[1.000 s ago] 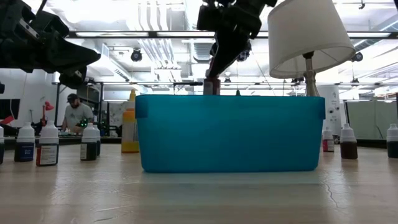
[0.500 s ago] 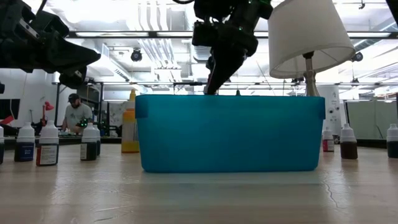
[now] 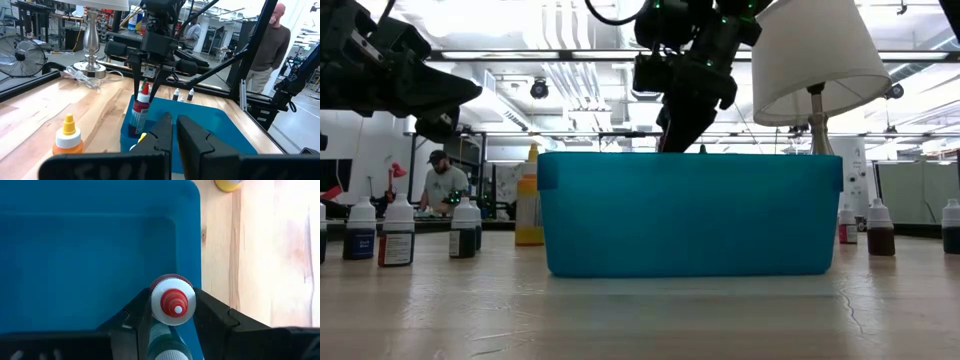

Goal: Pick & Place food coloring
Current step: Put the large red food coloring bottle into the blue bin

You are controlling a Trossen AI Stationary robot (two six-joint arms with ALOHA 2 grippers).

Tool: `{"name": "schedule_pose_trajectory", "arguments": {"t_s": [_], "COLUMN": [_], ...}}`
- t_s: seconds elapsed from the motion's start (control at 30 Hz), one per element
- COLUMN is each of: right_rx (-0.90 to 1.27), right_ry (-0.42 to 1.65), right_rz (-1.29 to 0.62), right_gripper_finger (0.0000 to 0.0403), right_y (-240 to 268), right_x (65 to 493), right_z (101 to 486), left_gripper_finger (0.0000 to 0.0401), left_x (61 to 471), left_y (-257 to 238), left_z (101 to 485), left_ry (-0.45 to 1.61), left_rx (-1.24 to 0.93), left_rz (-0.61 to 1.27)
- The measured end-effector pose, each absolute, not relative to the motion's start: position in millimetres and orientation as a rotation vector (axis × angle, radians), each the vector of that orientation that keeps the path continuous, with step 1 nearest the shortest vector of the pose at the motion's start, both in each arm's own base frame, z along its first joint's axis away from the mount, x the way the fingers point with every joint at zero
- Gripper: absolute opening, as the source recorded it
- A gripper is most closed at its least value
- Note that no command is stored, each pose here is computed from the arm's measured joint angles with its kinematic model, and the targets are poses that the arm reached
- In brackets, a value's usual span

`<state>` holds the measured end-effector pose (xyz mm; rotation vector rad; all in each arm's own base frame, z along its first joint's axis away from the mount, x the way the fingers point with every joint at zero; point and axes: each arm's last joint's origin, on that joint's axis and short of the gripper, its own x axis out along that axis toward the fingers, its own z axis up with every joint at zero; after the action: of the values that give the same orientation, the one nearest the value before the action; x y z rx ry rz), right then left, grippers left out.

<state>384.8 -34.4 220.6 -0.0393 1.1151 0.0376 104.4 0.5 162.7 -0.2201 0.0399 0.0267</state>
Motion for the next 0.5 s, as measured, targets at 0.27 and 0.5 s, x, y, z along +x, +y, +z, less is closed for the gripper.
{"name": "schedule_pose_trajectory", "arguments": {"t_s": [0.27, 0.5], "right_rx": [-0.029, -0.015], "right_ry": [1.103, 1.087], "right_rz": [0.037, 0.028], "right_gripper_finger": [0.0111, 0.0111], "right_y": [-34, -34], "right_x": [384, 384], "right_z": [211, 210], "left_gripper_finger": [0.0, 0.0], "left_x": [104, 104], "left_y": [1, 1], "left_z": [163, 163], "left_ry": [0.04, 0.039], "left_rx": [-0.22, -0.22], "left_rz": [0.027, 0.027]}}
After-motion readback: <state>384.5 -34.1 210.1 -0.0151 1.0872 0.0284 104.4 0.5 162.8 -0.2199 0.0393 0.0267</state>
